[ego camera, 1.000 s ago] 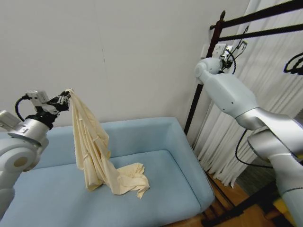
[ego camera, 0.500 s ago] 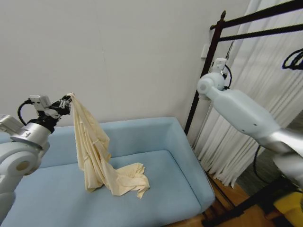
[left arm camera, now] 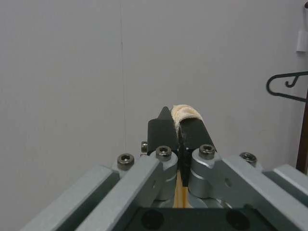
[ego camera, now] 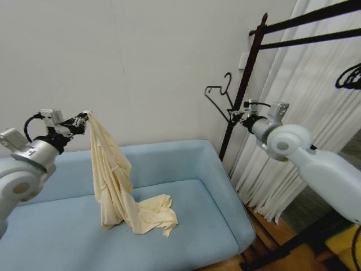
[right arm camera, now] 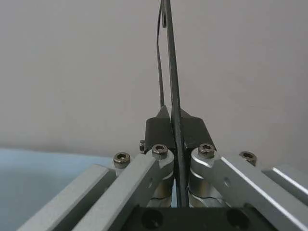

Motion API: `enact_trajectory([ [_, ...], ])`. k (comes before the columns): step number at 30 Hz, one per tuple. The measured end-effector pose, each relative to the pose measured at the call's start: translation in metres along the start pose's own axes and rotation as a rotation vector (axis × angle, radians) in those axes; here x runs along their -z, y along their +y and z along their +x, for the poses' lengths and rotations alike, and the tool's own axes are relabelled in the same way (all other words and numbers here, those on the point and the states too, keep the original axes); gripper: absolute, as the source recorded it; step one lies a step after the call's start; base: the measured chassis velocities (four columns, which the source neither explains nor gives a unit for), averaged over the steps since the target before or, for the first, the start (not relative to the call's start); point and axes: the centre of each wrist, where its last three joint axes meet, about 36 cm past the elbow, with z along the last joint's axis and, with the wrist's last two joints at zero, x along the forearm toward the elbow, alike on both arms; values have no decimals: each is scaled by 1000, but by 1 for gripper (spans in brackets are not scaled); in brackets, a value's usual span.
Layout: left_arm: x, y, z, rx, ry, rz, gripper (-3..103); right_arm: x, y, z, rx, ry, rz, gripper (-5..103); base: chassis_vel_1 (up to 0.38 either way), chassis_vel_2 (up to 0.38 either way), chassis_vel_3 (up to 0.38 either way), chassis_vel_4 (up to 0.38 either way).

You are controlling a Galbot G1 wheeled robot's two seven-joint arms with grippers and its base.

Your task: Pick up the clothes from the sofa and hang them on the clothes hanger.

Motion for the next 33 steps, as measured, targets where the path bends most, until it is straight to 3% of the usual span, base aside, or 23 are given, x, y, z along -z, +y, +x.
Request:
enact_trajectory([
  [1,0,0,0,0,0,0,1,0,0,0,0,0,0,2,0,0,0,0],
  [5,20,16,-8,-66,2,27,1,-7,11,12,250,17,-37,2,0,0,0,0],
  [6,20,16,-8,-66,2,27,1,-7,11,12,250,17,-37,2,0,0,0,0],
  [10,33,28,-13,-153,6,92,1,-28,12,31,466,67,-65,2,0,0,0,0],
  [13,34,34,-15,-186,11,102,1,-31,14,37,536,77,-68,2,0,0,0,0],
  [16,33,43,-16,-218,17,112,1,-31,21,44,597,85,-68,2,0,0,0,0],
  [24,35,45,-17,-220,25,106,1,-31,44,48,665,73,-73,2,0,0,0,0],
  [33,38,42,-17,-176,15,83,1,-16,97,67,734,47,-64,2,0,0,0,0],
])
